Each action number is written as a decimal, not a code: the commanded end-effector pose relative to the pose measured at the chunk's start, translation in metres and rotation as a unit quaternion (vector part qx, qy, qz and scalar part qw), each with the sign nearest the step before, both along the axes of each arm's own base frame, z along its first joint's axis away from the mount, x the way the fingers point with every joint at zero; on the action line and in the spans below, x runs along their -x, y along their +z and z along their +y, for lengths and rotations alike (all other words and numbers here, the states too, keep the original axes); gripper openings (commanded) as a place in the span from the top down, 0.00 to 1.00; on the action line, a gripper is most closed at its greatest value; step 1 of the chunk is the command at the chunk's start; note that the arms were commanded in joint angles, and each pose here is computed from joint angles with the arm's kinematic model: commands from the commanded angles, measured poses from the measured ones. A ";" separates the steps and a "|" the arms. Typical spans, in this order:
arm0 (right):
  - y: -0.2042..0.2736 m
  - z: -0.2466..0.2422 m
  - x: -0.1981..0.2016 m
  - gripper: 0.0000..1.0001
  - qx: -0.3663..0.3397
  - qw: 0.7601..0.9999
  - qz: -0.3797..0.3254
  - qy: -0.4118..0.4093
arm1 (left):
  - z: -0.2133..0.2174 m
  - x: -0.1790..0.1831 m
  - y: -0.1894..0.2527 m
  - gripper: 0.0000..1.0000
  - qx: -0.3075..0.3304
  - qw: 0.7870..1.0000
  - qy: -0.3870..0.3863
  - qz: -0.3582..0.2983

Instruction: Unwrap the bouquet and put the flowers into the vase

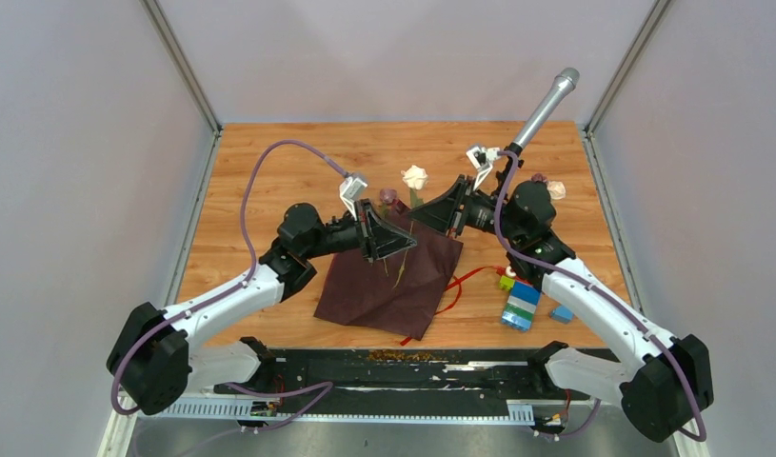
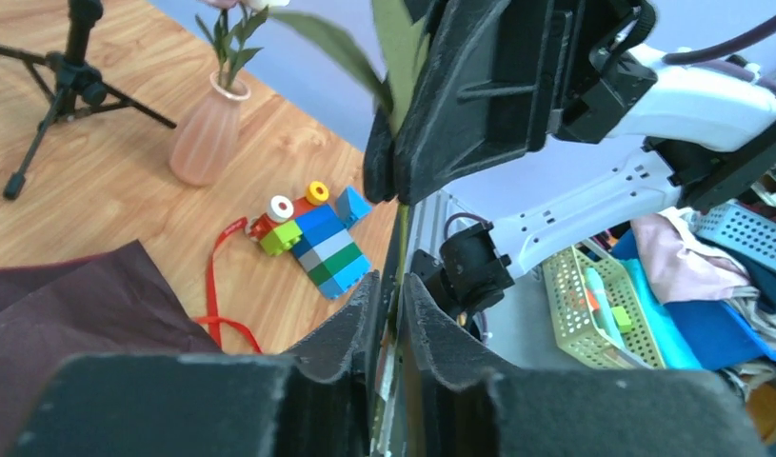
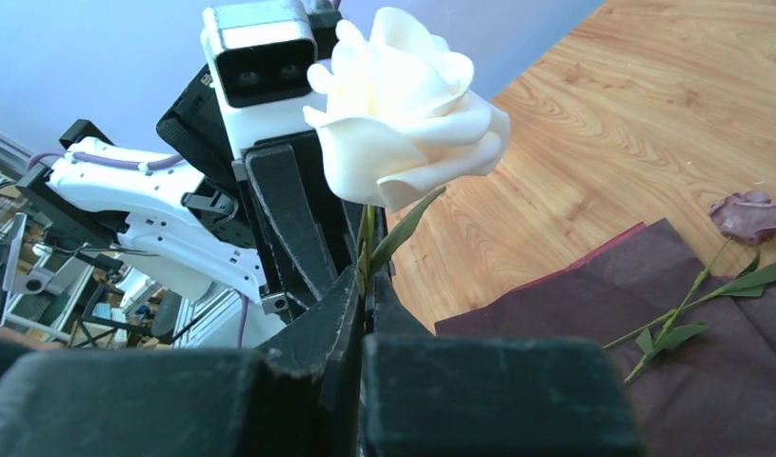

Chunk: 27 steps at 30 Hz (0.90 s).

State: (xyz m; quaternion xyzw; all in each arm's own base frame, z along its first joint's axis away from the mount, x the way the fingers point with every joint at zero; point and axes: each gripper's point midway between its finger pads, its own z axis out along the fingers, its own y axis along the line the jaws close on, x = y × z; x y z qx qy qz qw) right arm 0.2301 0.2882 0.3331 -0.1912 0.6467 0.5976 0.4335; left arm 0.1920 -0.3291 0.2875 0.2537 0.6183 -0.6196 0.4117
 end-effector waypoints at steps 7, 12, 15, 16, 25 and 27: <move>0.006 -0.036 -0.031 1.00 0.114 0.975 -0.092 -0.168 | 0.030 -0.036 -0.033 0.08 -0.183 0.977 0.109 0.002; 0.002 -0.093 -0.058 1.00 0.208 0.921 -0.095 -0.316 | 0.101 -0.082 -0.049 0.02 -0.273 0.935 0.223 0.035; 0.002 -0.137 -0.069 1.00 0.254 0.870 -0.092 -0.411 | 0.153 -0.106 -0.054 0.01 -0.295 0.908 0.290 0.063; 0.002 -0.152 -0.072 1.00 0.265 0.852 -0.086 -0.442 | 0.171 -0.112 -0.056 0.01 -0.301 0.898 0.314 0.073; 0.017 -0.239 -0.077 1.00 0.265 0.774 -0.088 -0.568 | 0.267 -0.119 -0.065 0.00 -0.366 0.796 0.481 0.040; 0.022 -0.244 -0.076 1.00 0.261 0.765 -0.101 -0.579 | 0.270 -0.115 -0.070 0.00 -0.369 0.793 0.484 0.038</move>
